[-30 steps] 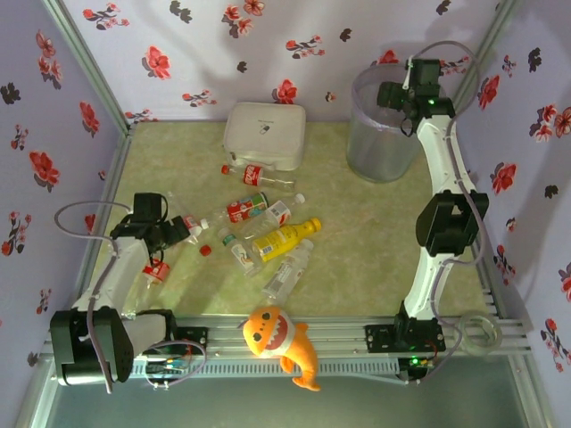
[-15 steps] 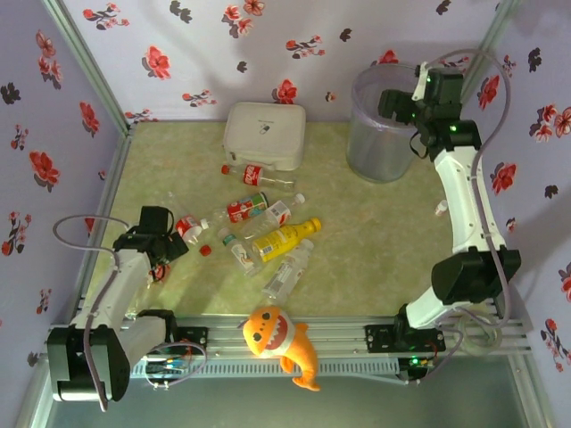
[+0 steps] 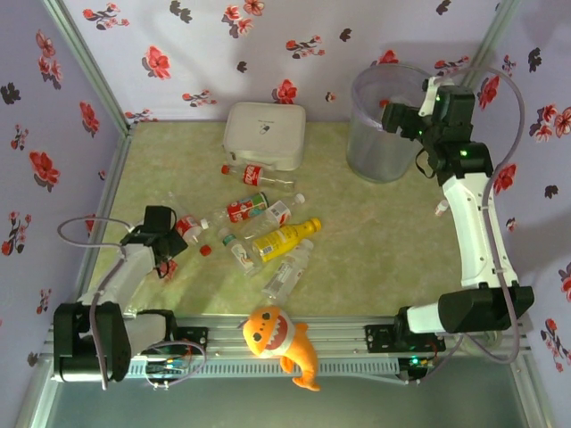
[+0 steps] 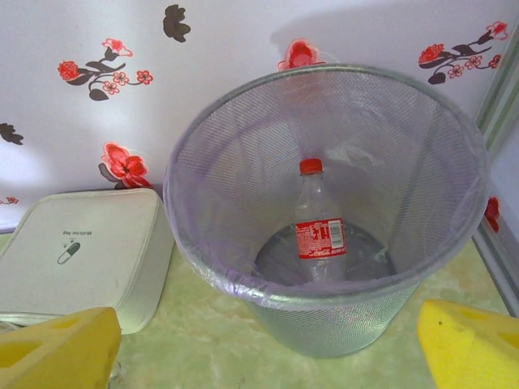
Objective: Put the plastic bottles in the bin
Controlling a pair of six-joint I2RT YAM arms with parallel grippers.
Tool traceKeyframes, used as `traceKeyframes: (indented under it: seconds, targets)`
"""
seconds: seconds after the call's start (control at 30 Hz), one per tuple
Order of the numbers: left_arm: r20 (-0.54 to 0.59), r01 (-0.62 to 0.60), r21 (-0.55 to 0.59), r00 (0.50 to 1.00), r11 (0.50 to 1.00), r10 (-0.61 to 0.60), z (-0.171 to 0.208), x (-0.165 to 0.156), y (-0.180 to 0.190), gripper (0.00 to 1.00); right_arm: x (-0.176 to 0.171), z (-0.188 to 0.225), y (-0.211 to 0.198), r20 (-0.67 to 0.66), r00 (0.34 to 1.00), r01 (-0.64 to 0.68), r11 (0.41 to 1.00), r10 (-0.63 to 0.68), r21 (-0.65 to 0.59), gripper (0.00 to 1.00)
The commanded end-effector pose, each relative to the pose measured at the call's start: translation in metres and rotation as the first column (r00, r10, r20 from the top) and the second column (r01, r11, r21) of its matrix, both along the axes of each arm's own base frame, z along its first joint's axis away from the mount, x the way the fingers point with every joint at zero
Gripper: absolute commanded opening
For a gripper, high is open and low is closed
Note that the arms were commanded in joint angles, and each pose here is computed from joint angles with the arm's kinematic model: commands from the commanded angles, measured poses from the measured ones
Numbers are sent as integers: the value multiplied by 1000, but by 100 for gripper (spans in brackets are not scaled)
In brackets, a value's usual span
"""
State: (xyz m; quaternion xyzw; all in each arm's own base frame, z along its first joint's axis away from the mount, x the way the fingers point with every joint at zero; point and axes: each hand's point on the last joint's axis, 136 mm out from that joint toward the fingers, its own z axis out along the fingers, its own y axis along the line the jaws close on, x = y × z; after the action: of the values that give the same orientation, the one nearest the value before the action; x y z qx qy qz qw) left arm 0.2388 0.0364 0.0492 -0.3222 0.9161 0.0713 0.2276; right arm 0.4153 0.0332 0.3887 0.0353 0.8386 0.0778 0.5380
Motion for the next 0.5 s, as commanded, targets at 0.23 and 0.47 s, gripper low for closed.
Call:
traceKeyframes:
  seconds: [0.23,0.47]
  targets:
    - [177,58,-204,984,977,-22,6,66,-38,89,-2,-1,7,2,1000,-28,999,28,38,95]
    - [208,166,-270,972,949,-111,31,74,-61,99,-2,-3,8,-6,999,-33,998,33,50,95]
